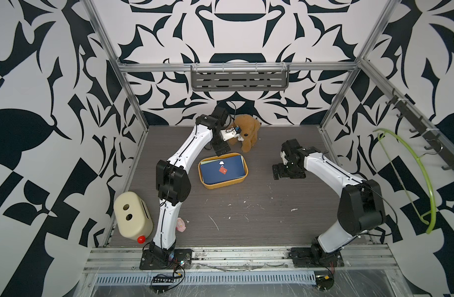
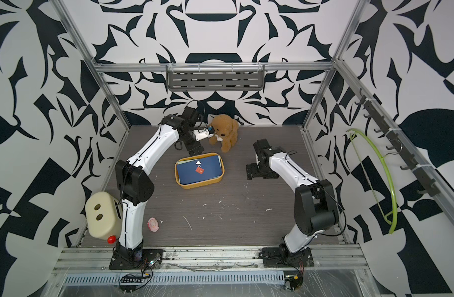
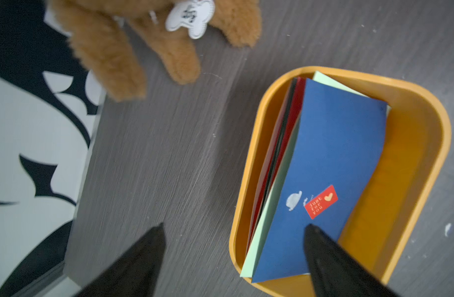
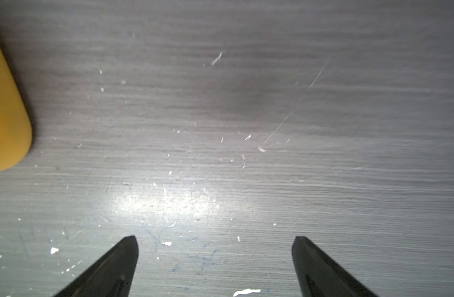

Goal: Put the sealed envelopes into the storage box
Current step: Place the envelope in the storage box, then adjust the envelope in the storage box.

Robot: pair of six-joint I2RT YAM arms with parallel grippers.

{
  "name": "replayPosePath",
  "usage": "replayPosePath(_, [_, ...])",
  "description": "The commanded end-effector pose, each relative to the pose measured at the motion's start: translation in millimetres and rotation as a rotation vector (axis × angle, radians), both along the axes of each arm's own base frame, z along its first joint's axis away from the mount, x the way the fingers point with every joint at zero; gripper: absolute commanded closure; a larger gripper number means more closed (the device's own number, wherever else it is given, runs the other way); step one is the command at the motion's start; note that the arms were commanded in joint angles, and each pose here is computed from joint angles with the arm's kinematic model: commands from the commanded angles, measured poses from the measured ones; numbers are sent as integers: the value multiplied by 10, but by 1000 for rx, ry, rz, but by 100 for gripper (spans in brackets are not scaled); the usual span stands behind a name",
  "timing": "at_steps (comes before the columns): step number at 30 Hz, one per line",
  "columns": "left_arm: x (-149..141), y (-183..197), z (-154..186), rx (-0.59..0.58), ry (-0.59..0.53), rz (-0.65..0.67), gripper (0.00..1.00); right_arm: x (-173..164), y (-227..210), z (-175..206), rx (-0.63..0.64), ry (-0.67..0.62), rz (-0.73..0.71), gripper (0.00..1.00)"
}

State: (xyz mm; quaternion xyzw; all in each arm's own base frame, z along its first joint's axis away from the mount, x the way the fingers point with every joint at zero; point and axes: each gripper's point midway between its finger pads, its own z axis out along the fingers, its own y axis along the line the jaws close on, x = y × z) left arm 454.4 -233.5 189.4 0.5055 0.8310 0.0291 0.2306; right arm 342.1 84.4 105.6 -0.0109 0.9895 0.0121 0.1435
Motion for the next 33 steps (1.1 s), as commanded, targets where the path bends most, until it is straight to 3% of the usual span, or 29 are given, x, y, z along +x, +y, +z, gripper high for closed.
replayPosePath(1, [-5, 93, 382, -173, -84, 262, 1, 253, -94, 379, -53, -146, -46, 1])
replayPosePath(5, [-150, 228, 415, -338, -99, 449, 1, 354, -53, 465, -19, -206, -68, 0])
replayPosePath(9, [-320, 690, 228, -432, -48, 804, 1, 378, -82, 436, -33, -224, -83, 0])
replayPosePath(11, [-460, 837, 93, -467, -16, 911, 1, 373, -129, 461, -94, -240, -73, 1])
replayPosePath(15, [-688, 1090, -214, -467, 14, 1084, 1, 442, 505, 602, 84, -314, 80, 3])
replayPosePath(19, [-828, 1282, -412, -503, 47, 1237, 1, 580, 1261, 857, 74, -398, 221, 5])
replayPosePath(25, [-1031, 1404, -578, -526, 57, 1324, 1, 979, 1963, 842, -32, -445, 280, 5])
replayPosePath(33, [-1289, 1423, -617, -558, 92, 1330, 1, 1273, 2182, 475, -61, -430, 239, 5])
